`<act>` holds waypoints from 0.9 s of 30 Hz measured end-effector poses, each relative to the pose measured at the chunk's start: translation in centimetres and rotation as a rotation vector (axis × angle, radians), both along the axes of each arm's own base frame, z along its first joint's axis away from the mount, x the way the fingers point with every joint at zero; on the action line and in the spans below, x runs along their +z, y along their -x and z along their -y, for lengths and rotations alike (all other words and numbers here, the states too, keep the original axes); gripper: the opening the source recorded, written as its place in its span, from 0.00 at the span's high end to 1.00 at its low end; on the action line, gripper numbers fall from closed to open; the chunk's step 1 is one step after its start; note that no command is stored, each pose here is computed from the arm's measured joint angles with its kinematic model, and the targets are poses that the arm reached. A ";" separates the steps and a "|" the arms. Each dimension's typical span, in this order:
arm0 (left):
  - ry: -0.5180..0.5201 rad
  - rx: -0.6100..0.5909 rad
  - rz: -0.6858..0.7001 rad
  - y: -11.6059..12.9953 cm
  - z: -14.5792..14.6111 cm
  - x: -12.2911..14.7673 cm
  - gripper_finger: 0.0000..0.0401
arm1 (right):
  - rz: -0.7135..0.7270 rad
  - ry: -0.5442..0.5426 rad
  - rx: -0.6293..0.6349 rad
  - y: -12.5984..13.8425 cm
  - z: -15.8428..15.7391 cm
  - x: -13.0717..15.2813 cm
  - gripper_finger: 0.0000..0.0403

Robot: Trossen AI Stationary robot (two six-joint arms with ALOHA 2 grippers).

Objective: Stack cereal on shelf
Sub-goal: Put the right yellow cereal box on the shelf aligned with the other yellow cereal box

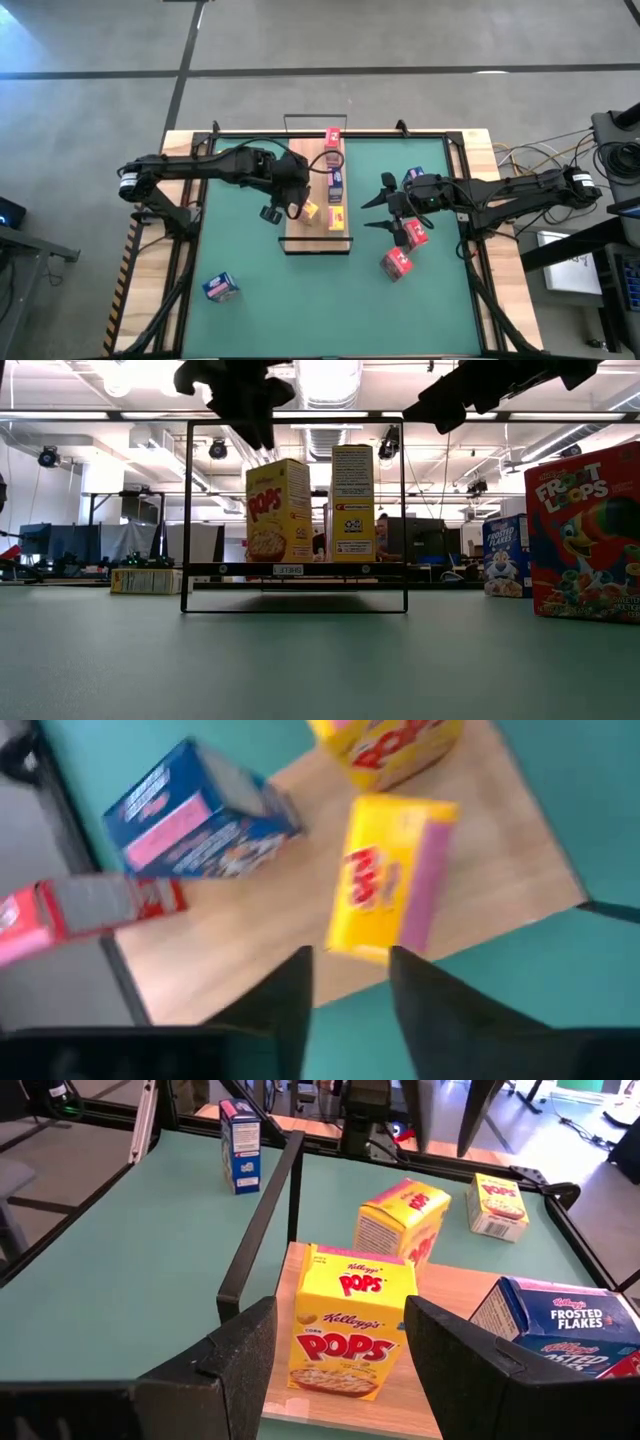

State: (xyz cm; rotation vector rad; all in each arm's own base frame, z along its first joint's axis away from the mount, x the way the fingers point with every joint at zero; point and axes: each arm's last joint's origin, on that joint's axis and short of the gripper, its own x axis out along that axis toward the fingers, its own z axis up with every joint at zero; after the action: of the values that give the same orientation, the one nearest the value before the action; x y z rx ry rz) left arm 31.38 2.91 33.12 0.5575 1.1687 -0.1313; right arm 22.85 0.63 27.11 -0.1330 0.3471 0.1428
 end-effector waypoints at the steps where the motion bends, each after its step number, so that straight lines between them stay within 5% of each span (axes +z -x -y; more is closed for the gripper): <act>1: -0.006 0.019 -0.011 0.1 -0.2 -0.1 0.81 | 0.000 0.000 0.000 0.0 0.0 0.0 0.48; 5: 0.009 0.102 -0.055 0.7 -1.2 -0.3 0.98 | 0.000 0.000 0.000 0.0 0.0 0.0 0.48; 13: 0.021 0.186 -0.097 1.1 -3.3 -2.3 0.99 | 0.000 -0.001 0.000 0.0 0.0 0.0 0.48; 27: 0.128 0.123 0.022 0.0 -3.2 -3.1 1.00 | 0.000 0.000 0.000 0.0 0.0 0.0 0.48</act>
State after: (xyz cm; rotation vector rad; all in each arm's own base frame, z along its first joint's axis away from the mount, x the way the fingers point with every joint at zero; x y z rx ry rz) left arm 31.42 6.07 30.06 0.3726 1.1610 -0.0930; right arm 22.85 0.63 27.11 -0.1326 0.3472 0.1427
